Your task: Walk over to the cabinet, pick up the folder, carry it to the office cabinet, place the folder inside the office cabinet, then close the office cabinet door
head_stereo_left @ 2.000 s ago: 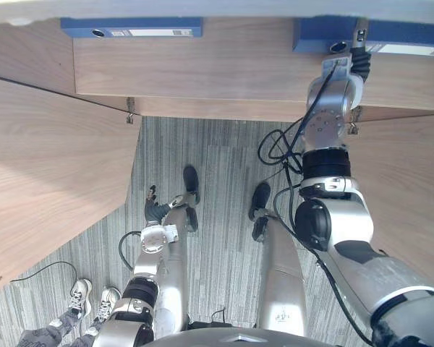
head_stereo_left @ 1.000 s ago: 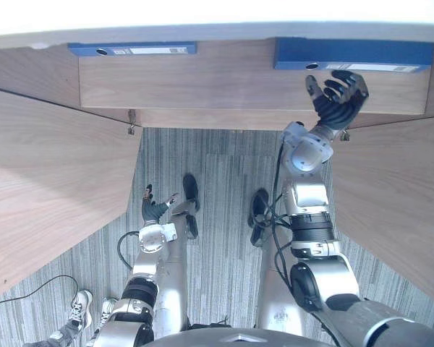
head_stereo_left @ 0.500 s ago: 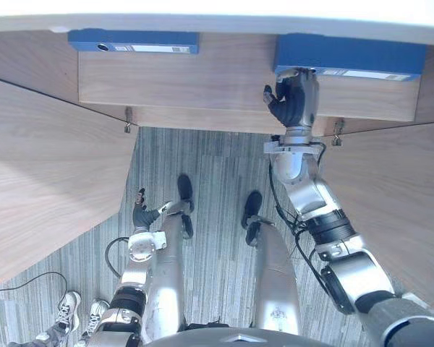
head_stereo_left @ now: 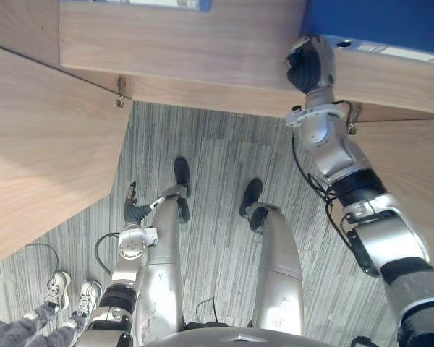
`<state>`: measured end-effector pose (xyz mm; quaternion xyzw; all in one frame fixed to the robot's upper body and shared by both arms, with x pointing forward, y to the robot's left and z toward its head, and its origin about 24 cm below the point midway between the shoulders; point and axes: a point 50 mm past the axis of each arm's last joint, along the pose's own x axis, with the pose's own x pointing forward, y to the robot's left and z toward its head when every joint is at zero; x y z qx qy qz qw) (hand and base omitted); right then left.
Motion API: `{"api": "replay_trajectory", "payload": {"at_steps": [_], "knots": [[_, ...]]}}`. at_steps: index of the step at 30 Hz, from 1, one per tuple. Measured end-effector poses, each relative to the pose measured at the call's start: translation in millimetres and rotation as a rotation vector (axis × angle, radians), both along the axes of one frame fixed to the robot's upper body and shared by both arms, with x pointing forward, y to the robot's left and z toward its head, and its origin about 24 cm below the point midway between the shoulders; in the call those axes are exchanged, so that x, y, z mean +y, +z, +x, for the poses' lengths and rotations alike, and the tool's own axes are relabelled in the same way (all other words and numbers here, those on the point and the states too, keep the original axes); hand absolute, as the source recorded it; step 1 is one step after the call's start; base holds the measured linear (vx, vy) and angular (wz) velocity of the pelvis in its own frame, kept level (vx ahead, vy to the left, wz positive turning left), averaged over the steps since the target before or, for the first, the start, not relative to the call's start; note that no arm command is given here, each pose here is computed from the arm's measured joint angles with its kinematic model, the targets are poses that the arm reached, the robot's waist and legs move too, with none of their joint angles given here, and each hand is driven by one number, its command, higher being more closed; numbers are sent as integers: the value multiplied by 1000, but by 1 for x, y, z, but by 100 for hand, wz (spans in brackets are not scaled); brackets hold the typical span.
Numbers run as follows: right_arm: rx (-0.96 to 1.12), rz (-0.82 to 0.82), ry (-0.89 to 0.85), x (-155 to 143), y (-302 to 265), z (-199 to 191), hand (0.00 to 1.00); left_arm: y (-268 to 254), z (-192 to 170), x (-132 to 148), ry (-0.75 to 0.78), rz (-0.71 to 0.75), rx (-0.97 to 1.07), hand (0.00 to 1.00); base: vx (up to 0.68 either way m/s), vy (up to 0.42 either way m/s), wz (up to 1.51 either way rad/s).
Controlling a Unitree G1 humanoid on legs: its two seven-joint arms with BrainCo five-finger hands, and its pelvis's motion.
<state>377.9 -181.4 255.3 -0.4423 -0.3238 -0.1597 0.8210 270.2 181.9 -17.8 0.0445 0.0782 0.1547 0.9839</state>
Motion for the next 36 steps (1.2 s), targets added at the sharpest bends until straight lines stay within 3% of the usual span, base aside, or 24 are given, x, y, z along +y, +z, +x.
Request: {"api": "replay_trajectory", "payload": {"at_steps": [19, 30, 36], "knots": [[-117, 379, 46, -27, 68, 5, 100, 20, 14, 6, 35, -46, -82, 0, -1, -7, 0], [-164, 714, 110, -43, 84, 6, 100, 18, 13, 7, 61, -80, -79, 0, -18, -2, 2], [-220, 987, 171, -47, 88, 5, 100, 17, 11, 11, 106, -108, -75, 0, -51, -6, 4]]}}
